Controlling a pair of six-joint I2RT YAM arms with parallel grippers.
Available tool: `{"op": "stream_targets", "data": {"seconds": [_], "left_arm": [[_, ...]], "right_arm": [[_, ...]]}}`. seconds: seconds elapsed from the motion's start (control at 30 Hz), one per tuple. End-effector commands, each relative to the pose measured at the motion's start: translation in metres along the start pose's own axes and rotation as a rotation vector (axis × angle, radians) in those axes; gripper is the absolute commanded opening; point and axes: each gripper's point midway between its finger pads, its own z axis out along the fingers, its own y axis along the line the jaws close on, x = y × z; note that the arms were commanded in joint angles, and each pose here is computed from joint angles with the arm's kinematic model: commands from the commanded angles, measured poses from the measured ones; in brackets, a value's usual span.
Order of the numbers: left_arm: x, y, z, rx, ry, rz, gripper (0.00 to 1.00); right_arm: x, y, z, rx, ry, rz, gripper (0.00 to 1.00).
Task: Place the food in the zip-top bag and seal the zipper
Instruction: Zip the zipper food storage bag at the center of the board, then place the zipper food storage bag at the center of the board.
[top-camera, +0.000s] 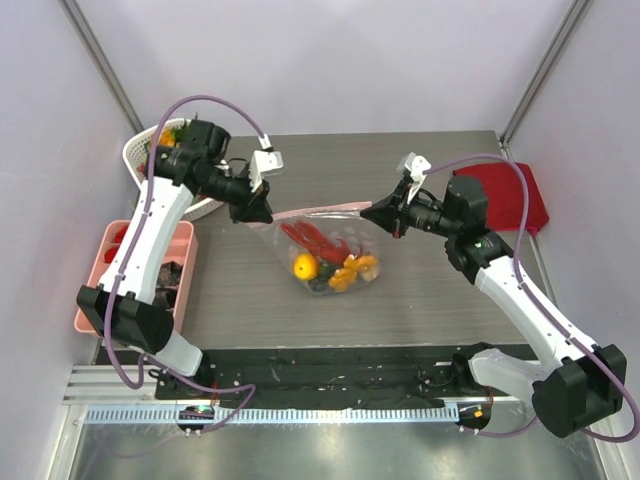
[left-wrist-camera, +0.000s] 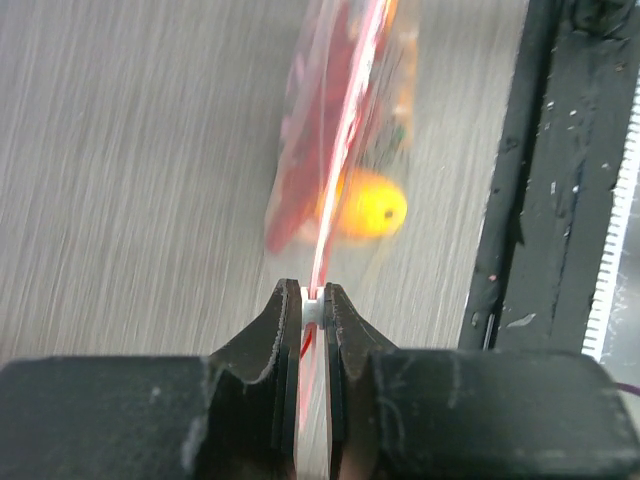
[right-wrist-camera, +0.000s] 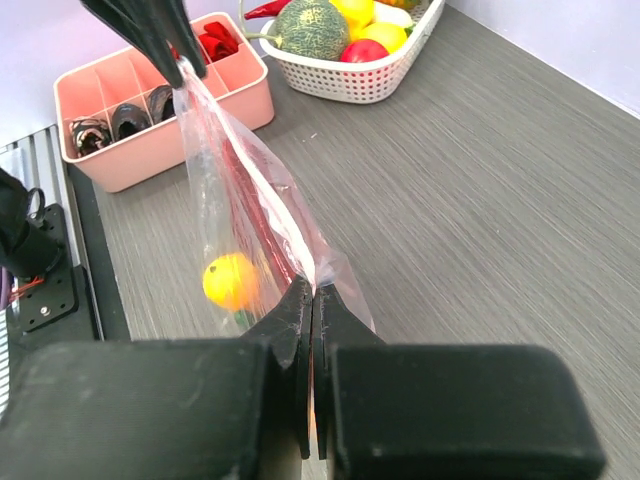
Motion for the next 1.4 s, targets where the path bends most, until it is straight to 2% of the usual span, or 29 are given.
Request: {"op": "stream_targets", "data": {"seconds": [0.0,0.3,0.33,0.37,0.4,0.47,0.5,0.57,0.7,0.83,0.97,1.07,1.13,1.17,1.2,1.27,1.3,1.37], "left_arm": [[0.033,0.0,-0.034,-0.103,0.087,-0.013,0.0],[0.051,0.001,-0.05,-0.145,0.106,-0.019,0.0],[0.05,0.001,-0.05,-0.143,0.098,-0.016,0.02],[0.045,-0.001,-0.05,-0.141,0.079,-0.006,0.07],[0.037,-0.004,-0.048,-0.12,0.043,-0.004,0.28],[0.016,-0.009,-0.049,-0.108,-0.021,0.016,0.48],[0.001,-0.004,-0.049,-0.139,-0.061,-0.011,0.61],[-0.023,-0.007,-0.042,-0.15,-0.082,0.036,0.67],[-0.041,-0.024,-0.017,-0.109,-0.046,0.128,0.79],[-0.054,-0.02,0.008,-0.122,-0.055,0.151,0.85],[-0.067,-0.011,0.03,-0.181,-0.056,0.173,0.85],[-0.067,-0.014,0.042,-0.153,-0.041,0.161,0.8],[-0.065,-0.02,0.052,-0.125,-0.022,0.161,0.72],[-0.062,-0.021,0.057,-0.114,-0.005,0.159,0.67],[-0.057,-0.021,0.062,-0.101,0.016,0.143,0.54],[-0.059,-0.018,0.064,-0.105,0.022,0.126,0.38],[-0.057,-0.009,0.069,-0.135,0.042,0.074,0.26],[-0.07,-0.001,0.065,-0.162,0.026,0.07,0.08]], "right_arm": [[-0.023,-0.013,-0.01,0.081,-0.077,-0.061,0.01],[-0.018,-0.015,-0.013,0.086,-0.075,-0.058,0.01],[-0.018,-0.015,-0.013,0.081,-0.076,-0.059,0.01],[-0.017,-0.013,-0.012,0.071,-0.074,-0.059,0.01],[-0.017,-0.007,-0.012,0.041,-0.078,-0.041,0.01],[-0.015,-0.001,-0.011,0.007,-0.073,-0.036,0.01],[-0.012,0.002,-0.01,-0.014,-0.068,-0.029,0.01],[-0.012,0.005,-0.01,-0.028,-0.065,-0.024,0.01],[-0.013,0.009,-0.011,-0.048,-0.066,-0.028,0.01],[-0.014,0.011,-0.01,-0.062,-0.065,-0.026,0.01],[-0.014,0.012,-0.011,-0.064,-0.068,-0.024,0.01],[-0.017,0.015,-0.013,-0.069,-0.074,-0.03,0.01],[-0.018,0.017,-0.014,-0.072,-0.078,-0.03,0.01],[-0.018,0.017,-0.014,-0.072,-0.079,-0.028,0.01],[-0.018,0.017,-0.014,-0.07,-0.079,-0.024,0.01],[-0.02,0.017,-0.014,-0.065,-0.083,-0.025,0.01],[-0.02,0.015,-0.014,-0.053,-0.083,-0.024,0.01],[-0.021,0.014,-0.015,-0.038,-0.089,-0.018,0.01]]}}
